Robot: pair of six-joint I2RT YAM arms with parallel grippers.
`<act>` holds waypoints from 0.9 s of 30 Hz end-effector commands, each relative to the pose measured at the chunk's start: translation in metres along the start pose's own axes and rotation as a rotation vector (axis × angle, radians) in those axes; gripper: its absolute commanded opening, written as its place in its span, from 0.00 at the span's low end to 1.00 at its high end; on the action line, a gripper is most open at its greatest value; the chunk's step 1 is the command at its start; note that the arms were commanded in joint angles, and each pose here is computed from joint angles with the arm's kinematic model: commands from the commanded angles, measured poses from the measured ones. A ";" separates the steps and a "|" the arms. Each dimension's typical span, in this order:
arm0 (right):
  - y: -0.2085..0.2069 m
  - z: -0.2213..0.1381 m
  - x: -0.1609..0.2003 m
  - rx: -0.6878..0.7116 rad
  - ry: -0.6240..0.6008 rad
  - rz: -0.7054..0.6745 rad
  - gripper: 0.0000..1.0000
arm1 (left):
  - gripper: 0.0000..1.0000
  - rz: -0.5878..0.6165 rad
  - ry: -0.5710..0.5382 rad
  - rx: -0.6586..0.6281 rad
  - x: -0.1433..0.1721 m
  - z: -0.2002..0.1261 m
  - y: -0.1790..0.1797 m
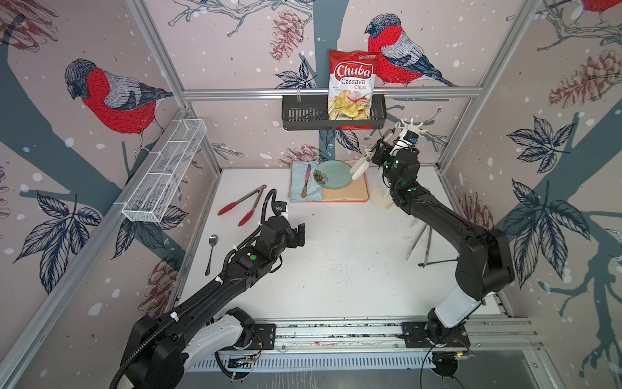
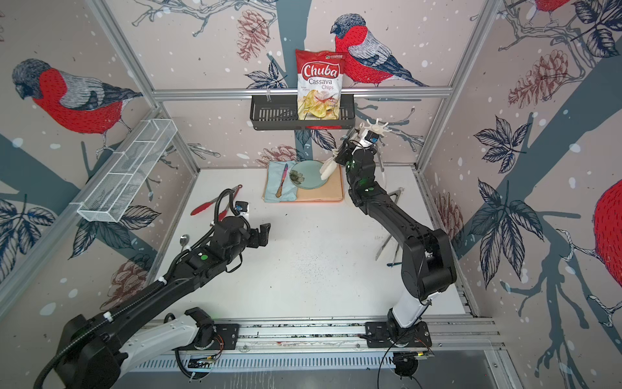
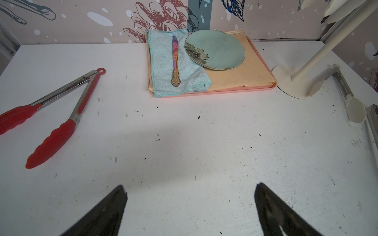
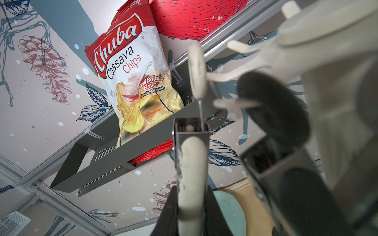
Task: Hang food tongs on kitchen utensil racks
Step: Hang the food tongs on the rack.
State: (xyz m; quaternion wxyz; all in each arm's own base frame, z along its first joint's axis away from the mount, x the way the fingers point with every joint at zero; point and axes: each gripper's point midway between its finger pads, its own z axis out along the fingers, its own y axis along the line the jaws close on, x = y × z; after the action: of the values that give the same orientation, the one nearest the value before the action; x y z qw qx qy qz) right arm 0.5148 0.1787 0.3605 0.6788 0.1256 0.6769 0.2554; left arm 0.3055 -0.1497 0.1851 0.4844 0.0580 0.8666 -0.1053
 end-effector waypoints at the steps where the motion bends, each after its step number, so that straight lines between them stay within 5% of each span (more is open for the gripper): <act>1: 0.000 -0.002 -0.009 -0.005 -0.038 0.038 0.00 | 0.96 -0.004 -0.017 -0.002 -0.005 0.000 -0.001; 13: -0.010 -0.006 -0.007 0.010 -0.036 0.057 0.00 | 0.96 0.004 -0.017 -0.001 -0.007 0.002 -0.002; 18: -0.001 -0.007 -0.008 -0.024 -0.029 0.043 0.36 | 0.96 0.007 -0.021 -0.004 -0.009 0.001 -0.001; 27: 0.014 -0.015 -0.019 -0.067 -0.022 0.012 0.64 | 0.96 -0.003 -0.039 -0.003 -0.019 -0.001 -0.002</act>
State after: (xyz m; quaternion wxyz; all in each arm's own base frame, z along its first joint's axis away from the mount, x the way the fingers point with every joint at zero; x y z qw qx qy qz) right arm 0.5052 0.1738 0.3699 0.6800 0.1240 0.6701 0.2705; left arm 0.3104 -0.1517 0.1933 0.4907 0.0624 0.8629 -0.1037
